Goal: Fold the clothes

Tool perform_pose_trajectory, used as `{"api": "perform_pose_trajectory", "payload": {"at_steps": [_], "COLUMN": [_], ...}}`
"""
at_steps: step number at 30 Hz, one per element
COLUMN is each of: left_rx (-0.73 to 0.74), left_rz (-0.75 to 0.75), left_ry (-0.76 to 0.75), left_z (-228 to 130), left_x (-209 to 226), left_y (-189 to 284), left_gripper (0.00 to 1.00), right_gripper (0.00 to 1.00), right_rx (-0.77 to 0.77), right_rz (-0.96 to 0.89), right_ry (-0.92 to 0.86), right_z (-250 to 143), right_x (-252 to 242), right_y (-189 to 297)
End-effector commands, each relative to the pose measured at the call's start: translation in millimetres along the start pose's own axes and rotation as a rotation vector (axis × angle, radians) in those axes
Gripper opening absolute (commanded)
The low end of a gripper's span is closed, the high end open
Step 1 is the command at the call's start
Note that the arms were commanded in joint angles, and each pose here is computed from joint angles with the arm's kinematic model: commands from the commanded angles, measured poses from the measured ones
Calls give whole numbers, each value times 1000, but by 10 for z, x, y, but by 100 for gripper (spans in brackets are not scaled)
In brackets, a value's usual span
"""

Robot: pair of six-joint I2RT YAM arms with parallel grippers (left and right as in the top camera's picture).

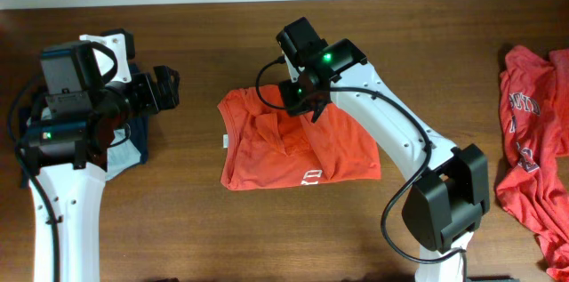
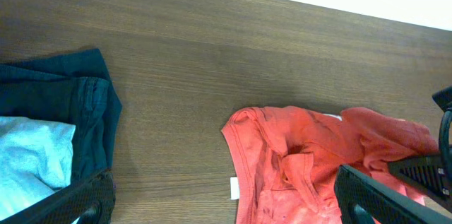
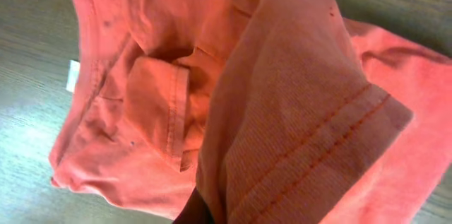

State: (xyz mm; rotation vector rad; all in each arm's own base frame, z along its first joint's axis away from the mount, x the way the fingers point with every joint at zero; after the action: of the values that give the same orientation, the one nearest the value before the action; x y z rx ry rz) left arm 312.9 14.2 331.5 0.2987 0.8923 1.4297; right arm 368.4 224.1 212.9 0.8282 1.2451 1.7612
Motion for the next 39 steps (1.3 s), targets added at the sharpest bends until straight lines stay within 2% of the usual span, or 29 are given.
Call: {"api": "perform_pose_trajectory", "payload": {"at_steps": [1, 7, 8, 12, 13, 19, 28, 31, 39], "left_rx": [-36, -35, -35, -33, -32, -32, -32, -32, -33], "left_rz": [-12, -12, -12, -12, -11, -11, -11, -11, -11], "left_ry": [-25, -25, -25, -25, -25, -25, -24, -24, -24], "left_z": [47, 47, 46, 43, 43, 43, 42, 43, 43], "left_x": [-27, -28, -27, -26, -26, -26, -26, -26, -26], "left_y": [113, 112, 111, 109, 108, 108, 108, 108, 108], "left_gripper": [98, 98, 98, 98, 98, 98, 98, 98, 98], "right_gripper": [4, 4, 4, 4, 4, 4, 5, 5, 4], "right_rx": [12, 92, 113, 138, 142, 94, 71, 67, 86], "right_rz": [-94, -253, -272, -309, -326, -303, -340, -327, -222], "right_ry": [-41, -173, -227, -348, -404, -527, -557, -538, -399], "right_z": [-11, -221, -322, -579, -720, -1028, -1151, -1091, -771], "right_x": [-212, -1032, -1363, -2028, -2321, -2900, -3133, -3067, -2516], "right_y": [77, 312, 398, 537, 600, 736, 804, 781, 556]}}
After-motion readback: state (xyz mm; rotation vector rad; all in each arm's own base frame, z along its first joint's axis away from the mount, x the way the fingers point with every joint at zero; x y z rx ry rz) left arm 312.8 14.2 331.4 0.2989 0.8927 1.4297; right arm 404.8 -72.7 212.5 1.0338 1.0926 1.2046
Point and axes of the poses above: each gripper's point midway between its finger pads, its own y axis back along the fingers, its own x axis along the line the jaws close on, z = x × y, the point moved 8 cm from there along y, back along the fingers, and after that the axes turned 9 degrees about y, right-handed, at the moved point
